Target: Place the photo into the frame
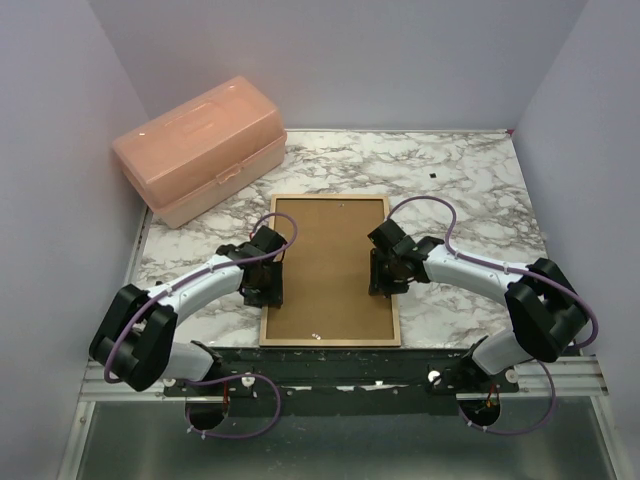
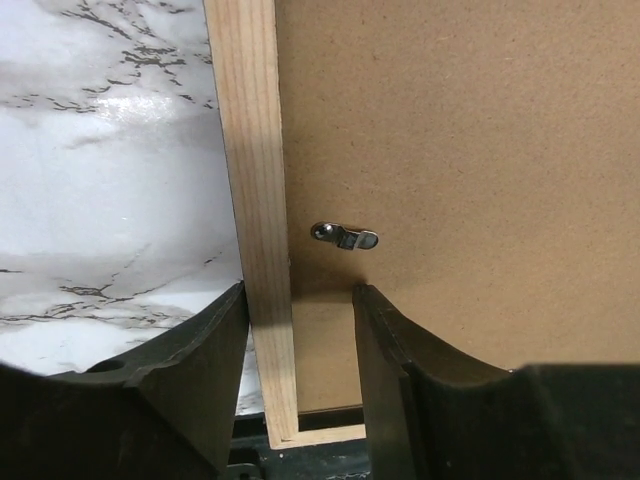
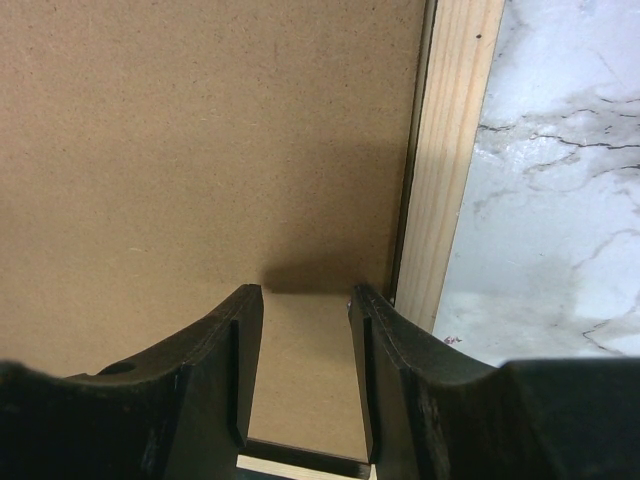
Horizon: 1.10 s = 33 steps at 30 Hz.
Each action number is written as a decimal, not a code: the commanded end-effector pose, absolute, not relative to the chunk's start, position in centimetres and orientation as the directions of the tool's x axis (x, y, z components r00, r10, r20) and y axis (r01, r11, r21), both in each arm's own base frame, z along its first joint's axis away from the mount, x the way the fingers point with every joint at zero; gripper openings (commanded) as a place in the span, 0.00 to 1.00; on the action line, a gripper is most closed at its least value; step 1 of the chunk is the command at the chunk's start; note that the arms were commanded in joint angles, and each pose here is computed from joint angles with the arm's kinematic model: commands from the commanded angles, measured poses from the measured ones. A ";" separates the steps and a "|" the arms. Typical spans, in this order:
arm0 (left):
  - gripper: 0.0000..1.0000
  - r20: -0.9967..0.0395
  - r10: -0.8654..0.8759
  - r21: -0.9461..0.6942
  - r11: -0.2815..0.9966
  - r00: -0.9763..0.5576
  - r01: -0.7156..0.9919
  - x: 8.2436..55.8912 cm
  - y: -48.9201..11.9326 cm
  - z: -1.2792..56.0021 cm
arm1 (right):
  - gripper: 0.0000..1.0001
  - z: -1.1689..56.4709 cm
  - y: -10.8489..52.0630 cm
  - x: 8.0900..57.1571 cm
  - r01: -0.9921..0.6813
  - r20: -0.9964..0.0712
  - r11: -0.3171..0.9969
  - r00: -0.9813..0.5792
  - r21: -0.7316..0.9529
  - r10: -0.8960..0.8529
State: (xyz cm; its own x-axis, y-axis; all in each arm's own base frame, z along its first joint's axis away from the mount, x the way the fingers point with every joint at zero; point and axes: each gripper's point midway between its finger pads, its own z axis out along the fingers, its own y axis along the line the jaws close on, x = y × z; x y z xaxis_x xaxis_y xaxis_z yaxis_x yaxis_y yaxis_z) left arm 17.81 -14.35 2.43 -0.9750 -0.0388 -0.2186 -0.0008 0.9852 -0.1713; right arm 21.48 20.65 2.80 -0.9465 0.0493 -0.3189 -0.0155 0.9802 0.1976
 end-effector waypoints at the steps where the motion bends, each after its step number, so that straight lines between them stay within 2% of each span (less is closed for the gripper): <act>1: 0.42 -0.191 -0.059 -0.100 0.994 -0.980 -0.040 17.4 -13.5 1.7 | 0.47 0.6 20.3 20.6 0.004 -0.263 0.984 -0.963 0.177 0.051; 3: 0.34 -0.194 -0.061 -0.085 0.995 -0.979 -0.045 17.9 -13.4 1.8 | 0.47 0.6 20.3 20.5 0.003 -0.261 0.984 -0.964 0.178 0.050; 7: 0.33 -0.210 -0.066 -0.062 0.997 -0.975 -0.054 19.1 -13.6 2.1 | 0.47 0.4 20.2 20.3 0.003 -0.255 0.984 -0.966 0.178 0.050; 22: 0.41 -0.290 -0.114 -0.077 0.992 -0.950 -0.096 22.5 -14.7 2.6 | 0.47 -0.1 20.2 19.9 -0.002 -0.238 0.983 -0.970 0.184 0.042; 33: 0.42 -0.340 -0.144 -0.081 0.989 -0.929 -0.124 25.1 -14.2 3.3 | 0.47 -0.2 20.2 19.8 -0.009 -0.232 0.983 -0.972 0.185 0.035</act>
